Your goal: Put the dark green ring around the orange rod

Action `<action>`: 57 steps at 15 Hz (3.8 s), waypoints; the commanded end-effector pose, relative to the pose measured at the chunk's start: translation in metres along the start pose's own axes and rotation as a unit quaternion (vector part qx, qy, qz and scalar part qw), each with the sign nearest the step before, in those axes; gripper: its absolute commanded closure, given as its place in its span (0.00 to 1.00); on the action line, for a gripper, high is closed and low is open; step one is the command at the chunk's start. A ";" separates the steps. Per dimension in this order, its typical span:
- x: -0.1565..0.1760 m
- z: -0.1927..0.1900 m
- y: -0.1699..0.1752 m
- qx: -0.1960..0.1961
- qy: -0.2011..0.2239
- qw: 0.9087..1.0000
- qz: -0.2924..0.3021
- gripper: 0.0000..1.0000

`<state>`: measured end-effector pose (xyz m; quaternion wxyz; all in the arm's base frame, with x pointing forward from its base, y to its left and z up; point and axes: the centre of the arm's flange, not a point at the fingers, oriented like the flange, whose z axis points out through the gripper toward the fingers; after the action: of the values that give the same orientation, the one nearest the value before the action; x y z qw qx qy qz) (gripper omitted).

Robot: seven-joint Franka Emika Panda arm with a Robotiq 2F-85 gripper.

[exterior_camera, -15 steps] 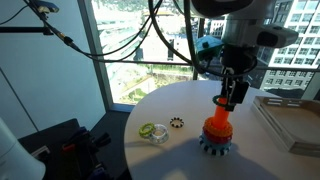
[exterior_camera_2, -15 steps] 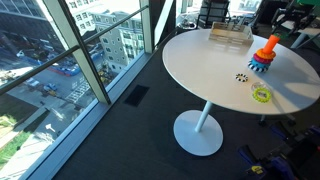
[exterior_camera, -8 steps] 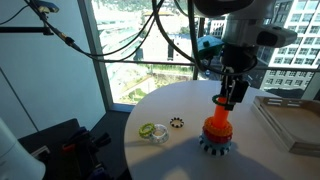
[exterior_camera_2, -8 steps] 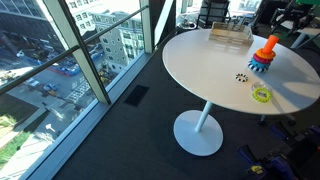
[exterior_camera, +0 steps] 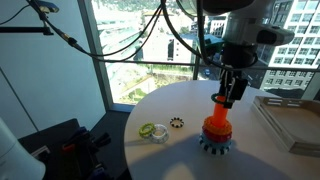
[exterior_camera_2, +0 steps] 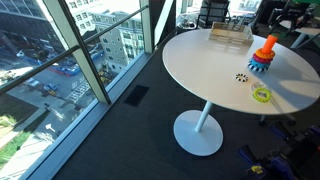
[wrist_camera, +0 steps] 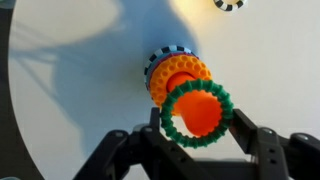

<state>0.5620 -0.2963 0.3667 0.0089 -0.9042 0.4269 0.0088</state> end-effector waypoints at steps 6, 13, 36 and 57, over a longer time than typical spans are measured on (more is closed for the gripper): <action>-0.007 0.002 0.002 -0.008 -0.005 1.000 0.002 0.55; -0.007 0.001 0.006 -0.008 -0.003 1.000 0.007 0.55; 0.005 -0.007 0.020 0.000 0.007 1.000 0.017 0.55; 0.015 -0.004 0.012 0.001 0.005 1.000 0.017 0.55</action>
<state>0.5536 -0.3119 0.3696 0.0062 -0.8980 0.4400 0.0056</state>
